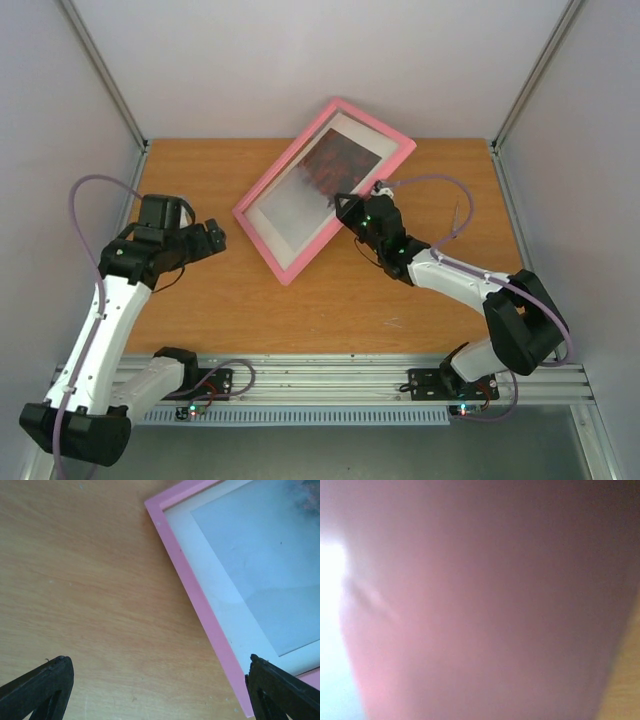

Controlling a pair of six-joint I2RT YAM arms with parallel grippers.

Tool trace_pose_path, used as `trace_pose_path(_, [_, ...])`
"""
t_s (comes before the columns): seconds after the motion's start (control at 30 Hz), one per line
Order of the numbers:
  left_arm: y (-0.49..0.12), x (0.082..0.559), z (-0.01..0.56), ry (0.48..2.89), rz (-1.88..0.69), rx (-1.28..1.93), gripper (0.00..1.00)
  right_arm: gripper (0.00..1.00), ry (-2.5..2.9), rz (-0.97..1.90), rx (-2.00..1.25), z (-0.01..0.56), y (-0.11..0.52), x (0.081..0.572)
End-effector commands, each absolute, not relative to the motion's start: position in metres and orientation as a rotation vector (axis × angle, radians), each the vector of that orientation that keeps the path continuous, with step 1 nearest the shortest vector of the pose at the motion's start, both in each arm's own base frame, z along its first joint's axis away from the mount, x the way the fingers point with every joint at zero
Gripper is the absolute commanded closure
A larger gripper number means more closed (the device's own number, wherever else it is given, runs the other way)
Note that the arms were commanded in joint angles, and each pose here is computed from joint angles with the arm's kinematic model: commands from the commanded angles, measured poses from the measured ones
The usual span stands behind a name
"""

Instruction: Take the photo out of the frame

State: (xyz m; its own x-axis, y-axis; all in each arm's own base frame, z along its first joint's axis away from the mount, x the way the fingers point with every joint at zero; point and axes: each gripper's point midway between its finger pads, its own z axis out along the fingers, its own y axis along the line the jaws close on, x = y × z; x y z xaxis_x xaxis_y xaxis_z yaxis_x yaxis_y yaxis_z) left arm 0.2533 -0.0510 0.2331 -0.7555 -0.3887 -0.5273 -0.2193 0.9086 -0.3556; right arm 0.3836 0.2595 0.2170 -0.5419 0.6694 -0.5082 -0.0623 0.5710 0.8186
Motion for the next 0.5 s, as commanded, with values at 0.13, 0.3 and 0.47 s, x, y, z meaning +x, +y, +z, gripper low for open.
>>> trace_pose_path(0.13, [-0.073, 0.258, 0.199, 2.512, -0.539, -0.513, 0.06, 0.99, 2.046, 1.049, 0.751, 0.131, 0.233, 0.36])
trace_pose_path(0.3, [-0.076, 0.256, 0.183, 2.552, -0.553, -0.533, 0.06, 0.99, 2.091, 1.059, 0.931, 0.076, 0.218, 0.348])
trace_pose_path(0.47, [-0.081, 0.255, 0.168, 2.593, -0.582, -0.557, 0.06, 0.99, 2.111, 1.06, 1.048, 0.039, 0.209, 0.336])
